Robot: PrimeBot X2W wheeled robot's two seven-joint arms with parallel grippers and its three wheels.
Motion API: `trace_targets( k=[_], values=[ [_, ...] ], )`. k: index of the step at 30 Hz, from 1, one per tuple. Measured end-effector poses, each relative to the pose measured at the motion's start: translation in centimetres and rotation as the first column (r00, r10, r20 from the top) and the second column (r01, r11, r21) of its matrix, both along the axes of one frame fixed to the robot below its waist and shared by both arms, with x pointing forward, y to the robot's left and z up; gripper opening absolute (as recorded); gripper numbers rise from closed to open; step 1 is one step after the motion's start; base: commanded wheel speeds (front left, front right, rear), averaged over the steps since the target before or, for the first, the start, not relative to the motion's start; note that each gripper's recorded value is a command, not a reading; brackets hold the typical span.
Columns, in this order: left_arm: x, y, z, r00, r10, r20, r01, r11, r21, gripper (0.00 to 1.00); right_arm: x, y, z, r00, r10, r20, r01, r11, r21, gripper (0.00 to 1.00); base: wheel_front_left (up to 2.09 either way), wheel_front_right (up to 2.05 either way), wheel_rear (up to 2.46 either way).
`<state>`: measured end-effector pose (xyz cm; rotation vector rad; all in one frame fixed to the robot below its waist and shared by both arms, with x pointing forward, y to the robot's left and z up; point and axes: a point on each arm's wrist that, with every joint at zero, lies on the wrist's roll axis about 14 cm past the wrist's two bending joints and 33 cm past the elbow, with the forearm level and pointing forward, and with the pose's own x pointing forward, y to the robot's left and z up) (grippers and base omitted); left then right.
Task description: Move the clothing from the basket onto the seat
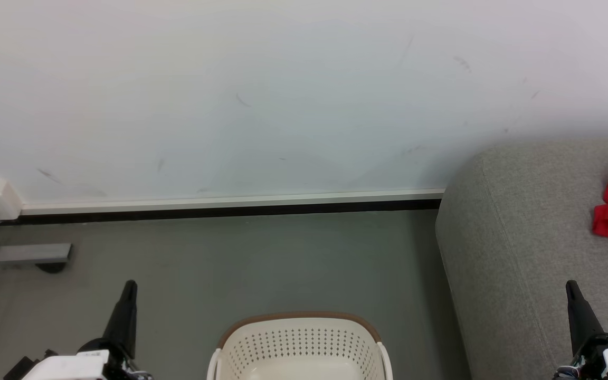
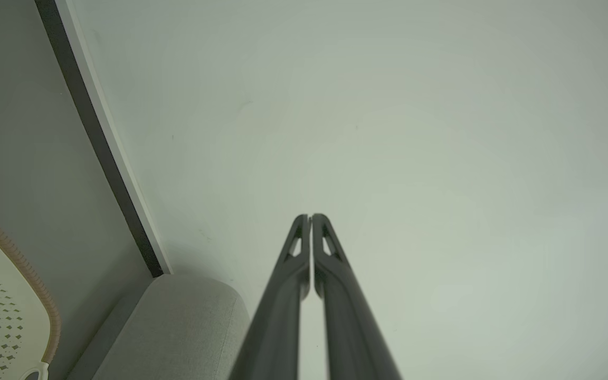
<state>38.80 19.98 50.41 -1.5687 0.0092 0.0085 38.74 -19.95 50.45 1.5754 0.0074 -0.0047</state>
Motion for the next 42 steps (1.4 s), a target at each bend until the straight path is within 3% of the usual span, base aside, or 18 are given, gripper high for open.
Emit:
trace_targets(
  k=[42],
  values=[
    [0.0,0.0,0.04,1.0,0.0,0.003,0.0,1.0,0.0,0.0,0.0,-0.02,0.0,1.0,-0.001,0.0,0.001,1.0,0.0,0.0,0.0,0.0,0.0]
  ],
)
